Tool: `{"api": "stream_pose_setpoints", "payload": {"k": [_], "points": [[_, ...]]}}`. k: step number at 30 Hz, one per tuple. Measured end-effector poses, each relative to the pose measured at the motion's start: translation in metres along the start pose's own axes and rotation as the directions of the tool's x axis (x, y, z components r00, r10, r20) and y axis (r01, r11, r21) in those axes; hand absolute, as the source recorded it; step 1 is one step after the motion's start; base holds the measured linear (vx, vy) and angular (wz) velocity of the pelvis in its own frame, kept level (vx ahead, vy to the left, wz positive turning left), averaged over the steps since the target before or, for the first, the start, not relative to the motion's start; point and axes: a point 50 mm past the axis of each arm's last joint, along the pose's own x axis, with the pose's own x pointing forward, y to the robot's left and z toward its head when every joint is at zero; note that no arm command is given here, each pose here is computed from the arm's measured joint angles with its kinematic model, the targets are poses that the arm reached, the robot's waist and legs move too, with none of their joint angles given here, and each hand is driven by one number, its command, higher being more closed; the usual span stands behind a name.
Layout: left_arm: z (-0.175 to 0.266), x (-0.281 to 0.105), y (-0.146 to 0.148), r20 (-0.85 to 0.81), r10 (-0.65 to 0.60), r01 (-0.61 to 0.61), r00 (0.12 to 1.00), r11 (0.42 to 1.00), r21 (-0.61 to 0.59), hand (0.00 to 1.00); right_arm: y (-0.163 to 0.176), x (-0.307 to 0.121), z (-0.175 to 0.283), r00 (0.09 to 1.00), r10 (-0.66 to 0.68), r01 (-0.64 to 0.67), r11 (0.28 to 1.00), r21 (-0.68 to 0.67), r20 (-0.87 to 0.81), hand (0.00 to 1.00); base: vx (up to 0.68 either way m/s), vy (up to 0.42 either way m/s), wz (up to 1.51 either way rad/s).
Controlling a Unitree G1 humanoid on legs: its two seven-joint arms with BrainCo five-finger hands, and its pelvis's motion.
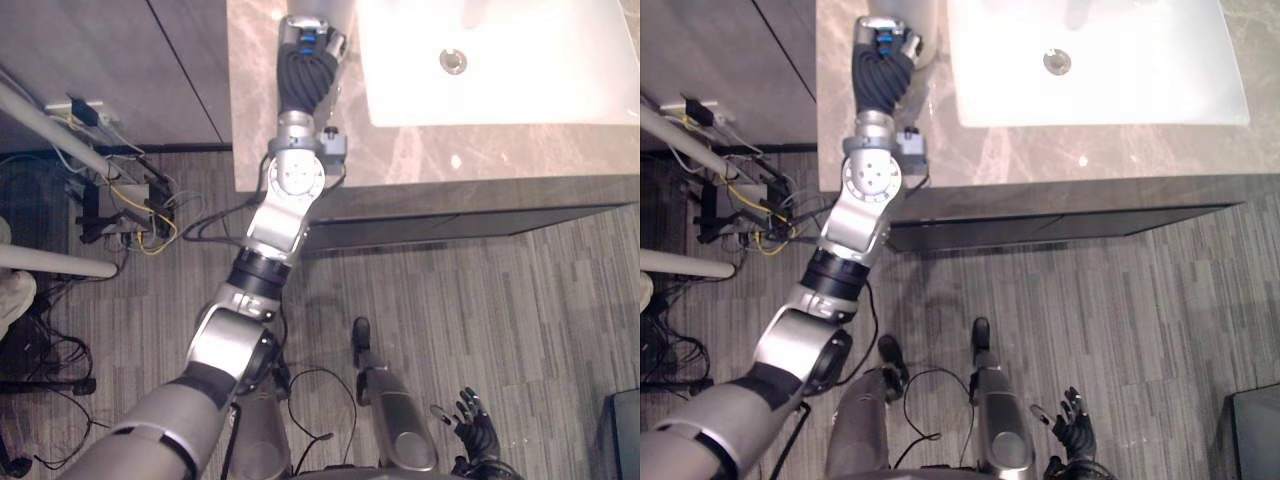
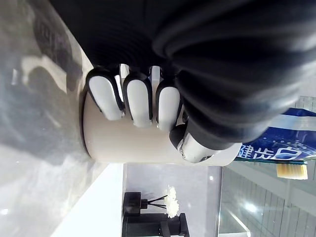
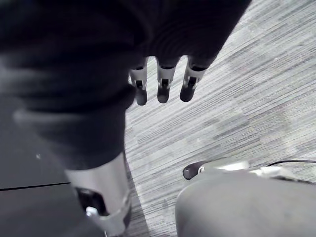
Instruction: Organize washtable
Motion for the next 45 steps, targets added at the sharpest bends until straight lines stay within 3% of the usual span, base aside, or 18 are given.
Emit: {"api": "stream_pose_setpoints", "payload": {"k": [13,21,30,45], "points": [[0.008,0.007,0.0,0.006,0.002,-0.001,1.0,0.998,-0.057,1.0,-0.001,0.0,0.0,1.0,-0.005,0.005,1.0,0.001,-0.001,0.0,0.01,0.006,-0.01],[0.008,0.009,0.006,-0.026,0.03,-0.034,0.999,0.979,-0.2,1.0,-0.002,0.0,-0.001,1.0,-0.009,0.009,1.0,0.009,-0.007,0.0,0.0,0.0,0.0],[0.011,0.021,0.015,-0.048,0.078,-0.088,0.996,0.96,-0.266,1.0,-0.002,0.0,-0.001,1.0,-0.01,0.01,1.0,0.009,-0.008,0.0,0.0,0.0,0.0],[0.019,0.037,0.027,-0.035,0.101,-0.106,0.994,0.965,-0.238,1.0,-0.011,0.001,0.002,0.999,-0.045,0.045,0.999,0.025,0.004,0.0,0.0,0.002,0.0]]}}
